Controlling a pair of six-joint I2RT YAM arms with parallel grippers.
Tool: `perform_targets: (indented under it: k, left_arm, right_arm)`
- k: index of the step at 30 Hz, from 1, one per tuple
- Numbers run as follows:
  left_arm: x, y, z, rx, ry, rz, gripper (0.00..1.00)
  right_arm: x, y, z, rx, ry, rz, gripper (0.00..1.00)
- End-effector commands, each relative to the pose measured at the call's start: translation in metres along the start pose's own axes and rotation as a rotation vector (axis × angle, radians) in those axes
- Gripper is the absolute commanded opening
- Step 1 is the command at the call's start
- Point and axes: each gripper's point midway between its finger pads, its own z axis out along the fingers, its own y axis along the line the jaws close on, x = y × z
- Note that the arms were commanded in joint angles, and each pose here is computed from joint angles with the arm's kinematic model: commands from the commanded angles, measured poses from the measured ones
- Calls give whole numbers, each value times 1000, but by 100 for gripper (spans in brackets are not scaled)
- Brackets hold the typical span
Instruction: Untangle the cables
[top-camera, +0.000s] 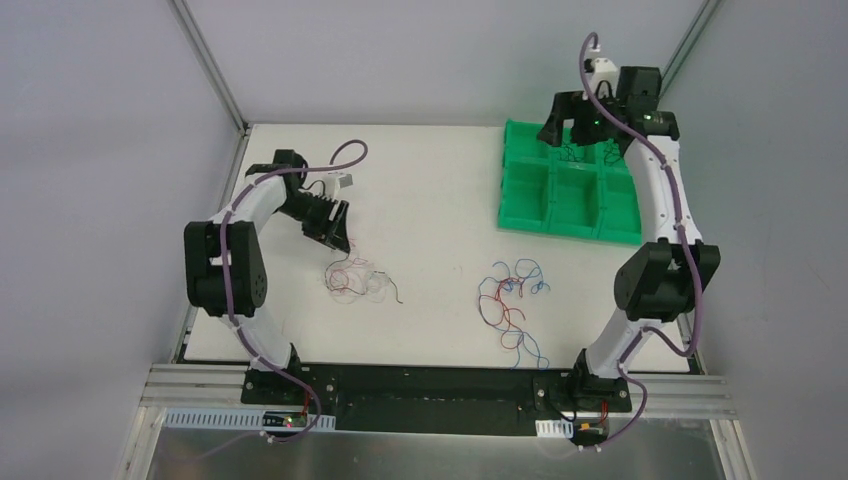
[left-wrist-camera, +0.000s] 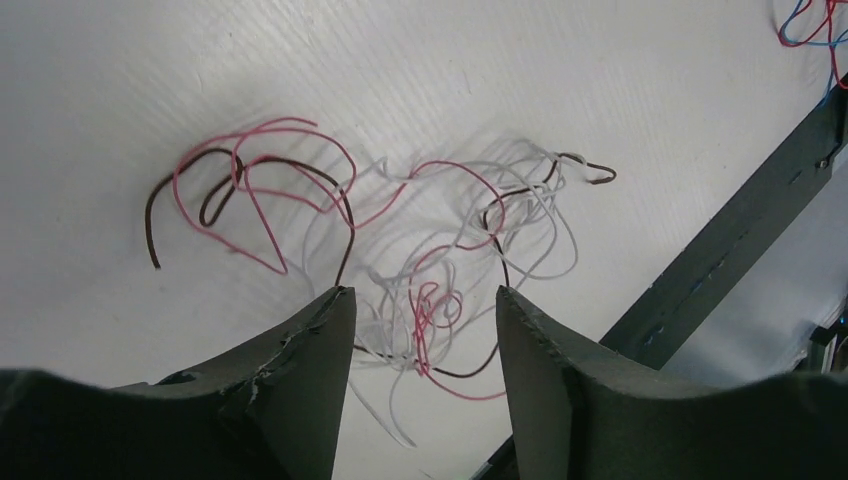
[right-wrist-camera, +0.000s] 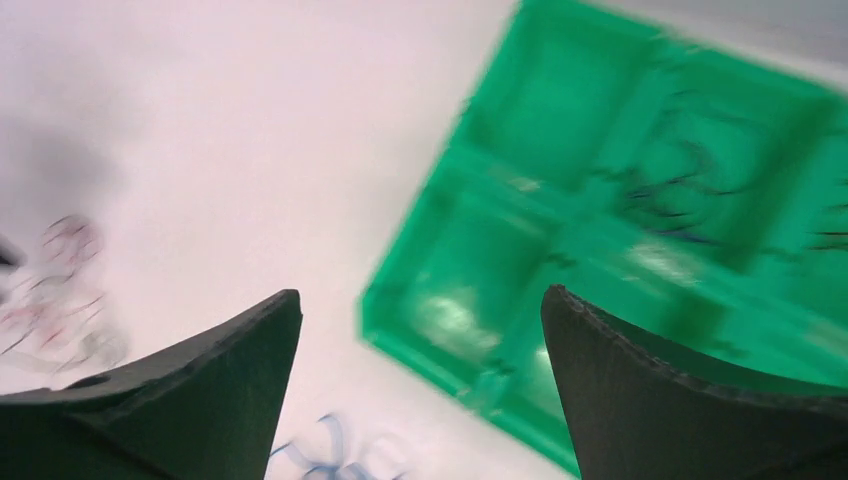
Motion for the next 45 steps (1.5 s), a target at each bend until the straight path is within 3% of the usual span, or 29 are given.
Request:
perform_targets:
  k: [1,5,8,14,19,23,32,35,39,40,44,45]
  left_arm:
    - [-8,11,11,3,37,-42,50]
    - [-9,12,16,2,47,-85,42]
    - [-16,-10,-4,17,-30,9,52]
    - [-22,-63,-28,81,-140,188,65]
    - [-13,-96,-17,131,-105,326,68]
    - [-11,-109,-10,155,-83,364,70]
    - [-25,-134,-9,203,-124,464,73]
    - [-31,-149,-2,227,-176,525,77]
    - [-38,-162,19,210,-224,612,78]
    - [-41,-166,23,212,-231,621,78]
    - [-47,-188,40,248,-233,653,78]
    - [-48,-193,44,260,-237,668,79]
  right_arm:
    - [48,114,-7,-298,153,153,90]
    - [111,172,-4,-417,291,177,84]
    - [159,188,-18,-441,420,145,78]
    - [248,146,-41,-278,595,-29,77]
    - [260,121,-40,-213,591,-141,76]
    - [264,103,-28,-164,603,-120,73]
    - [307,81,-20,-104,726,-84,46]
    - [318,77,-22,-79,755,-76,46]
    - [339,66,-20,-24,802,-88,52]
    - [340,64,-18,-16,795,-96,45]
    - [332,71,-16,-52,791,-107,0]
    - [324,78,-18,-83,775,-94,0]
